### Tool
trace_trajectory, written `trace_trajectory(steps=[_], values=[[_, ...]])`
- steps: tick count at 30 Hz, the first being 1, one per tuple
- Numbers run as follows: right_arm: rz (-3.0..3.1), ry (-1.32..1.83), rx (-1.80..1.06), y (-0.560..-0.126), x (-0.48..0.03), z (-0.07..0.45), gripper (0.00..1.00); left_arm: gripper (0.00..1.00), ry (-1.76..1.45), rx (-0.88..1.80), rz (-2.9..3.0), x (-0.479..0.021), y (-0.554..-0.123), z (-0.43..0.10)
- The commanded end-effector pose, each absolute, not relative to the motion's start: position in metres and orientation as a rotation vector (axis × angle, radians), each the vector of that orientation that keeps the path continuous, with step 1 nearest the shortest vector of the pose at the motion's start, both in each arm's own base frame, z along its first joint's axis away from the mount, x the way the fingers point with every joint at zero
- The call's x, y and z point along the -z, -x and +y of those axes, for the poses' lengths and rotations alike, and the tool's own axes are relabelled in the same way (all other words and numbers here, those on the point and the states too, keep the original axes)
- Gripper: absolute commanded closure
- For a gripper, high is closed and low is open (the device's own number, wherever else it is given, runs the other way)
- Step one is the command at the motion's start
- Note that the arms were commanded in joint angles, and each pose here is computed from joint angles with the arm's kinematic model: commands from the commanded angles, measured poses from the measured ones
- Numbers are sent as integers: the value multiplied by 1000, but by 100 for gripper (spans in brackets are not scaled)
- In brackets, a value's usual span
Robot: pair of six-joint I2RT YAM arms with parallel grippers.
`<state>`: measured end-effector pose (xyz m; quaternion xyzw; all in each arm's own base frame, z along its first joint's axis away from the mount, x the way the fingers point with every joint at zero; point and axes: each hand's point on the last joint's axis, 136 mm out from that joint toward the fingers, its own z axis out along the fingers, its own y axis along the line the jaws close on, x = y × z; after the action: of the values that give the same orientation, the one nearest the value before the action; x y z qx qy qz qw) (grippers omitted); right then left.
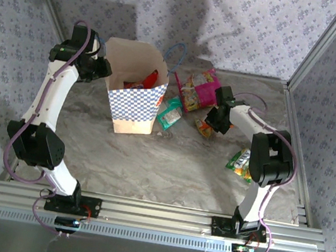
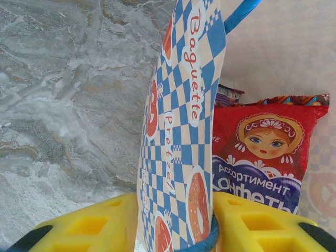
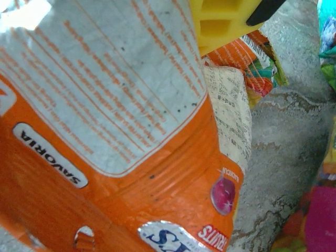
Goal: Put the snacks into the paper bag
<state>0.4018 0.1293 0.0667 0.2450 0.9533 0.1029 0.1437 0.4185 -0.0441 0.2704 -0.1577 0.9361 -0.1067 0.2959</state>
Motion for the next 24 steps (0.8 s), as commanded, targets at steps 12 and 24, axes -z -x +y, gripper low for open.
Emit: trace_trajectory(steps=[12, 24], values=[[2642, -469, -197, -400, -145, 132, 100, 59, 372, 349, 2411, -306, -422, -53], [2507, -313, -193, -393, -213, 137, 100, 67, 388, 401, 2436, -299, -419, -60]])
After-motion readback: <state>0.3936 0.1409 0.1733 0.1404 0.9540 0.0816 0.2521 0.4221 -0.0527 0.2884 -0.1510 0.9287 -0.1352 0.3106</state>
